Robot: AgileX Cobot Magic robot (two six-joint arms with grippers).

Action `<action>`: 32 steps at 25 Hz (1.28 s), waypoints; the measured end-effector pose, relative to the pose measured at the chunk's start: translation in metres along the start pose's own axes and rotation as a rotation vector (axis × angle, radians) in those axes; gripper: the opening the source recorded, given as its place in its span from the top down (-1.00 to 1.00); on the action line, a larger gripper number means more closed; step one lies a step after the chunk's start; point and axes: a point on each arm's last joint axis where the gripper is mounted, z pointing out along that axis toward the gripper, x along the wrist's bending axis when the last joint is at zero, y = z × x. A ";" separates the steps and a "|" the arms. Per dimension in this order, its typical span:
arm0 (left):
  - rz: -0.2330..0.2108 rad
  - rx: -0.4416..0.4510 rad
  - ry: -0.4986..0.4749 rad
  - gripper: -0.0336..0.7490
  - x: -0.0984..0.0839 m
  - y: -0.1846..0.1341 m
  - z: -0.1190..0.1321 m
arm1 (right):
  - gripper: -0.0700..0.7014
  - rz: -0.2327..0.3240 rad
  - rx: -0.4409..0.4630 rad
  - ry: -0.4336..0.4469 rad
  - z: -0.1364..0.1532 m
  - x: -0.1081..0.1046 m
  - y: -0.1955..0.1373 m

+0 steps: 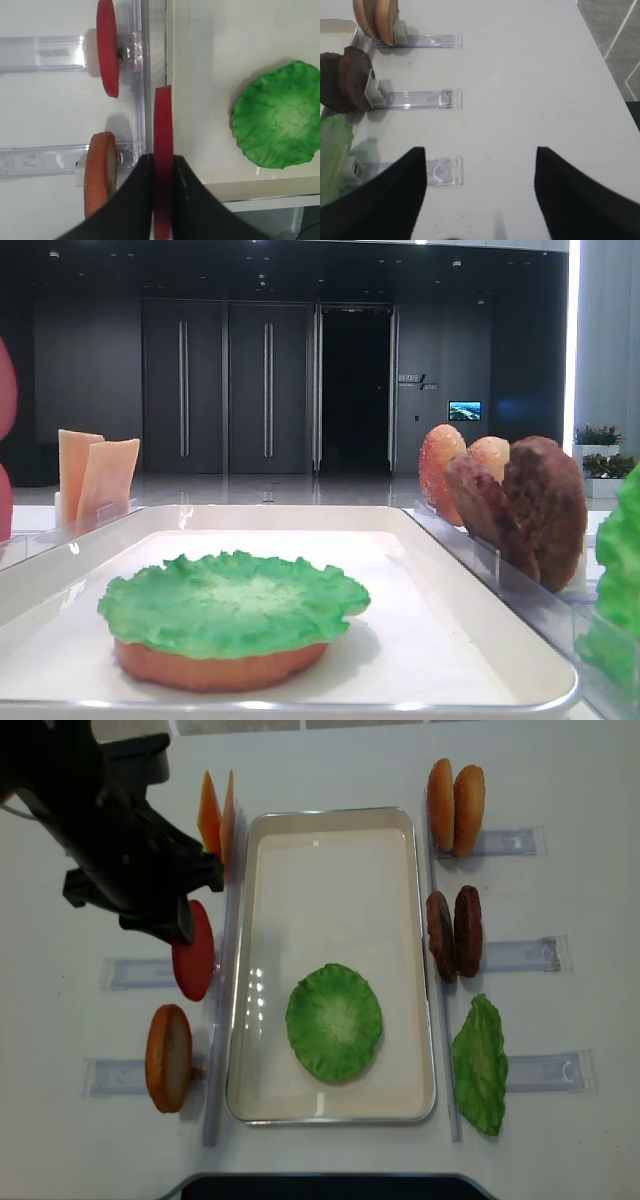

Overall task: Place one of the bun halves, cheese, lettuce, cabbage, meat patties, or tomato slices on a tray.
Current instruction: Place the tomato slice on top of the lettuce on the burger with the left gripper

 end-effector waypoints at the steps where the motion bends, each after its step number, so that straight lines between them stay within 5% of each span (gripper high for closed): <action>1: 0.006 -0.001 -0.019 0.77 -0.001 0.000 0.002 | -0.40 0.000 0.000 0.000 0.000 0.000 0.000; 7: 0.015 -0.023 -0.181 0.77 -0.014 -0.002 0.010 | -0.40 0.000 0.000 0.000 0.000 0.000 0.000; 17: 0.106 -0.044 -0.371 0.77 -0.028 -0.009 0.024 | -0.40 0.000 0.000 0.000 0.000 0.000 0.000; 32: 0.231 0.051 -0.511 0.77 -0.056 -0.007 0.072 | -0.40 0.000 0.000 0.001 0.000 0.000 0.000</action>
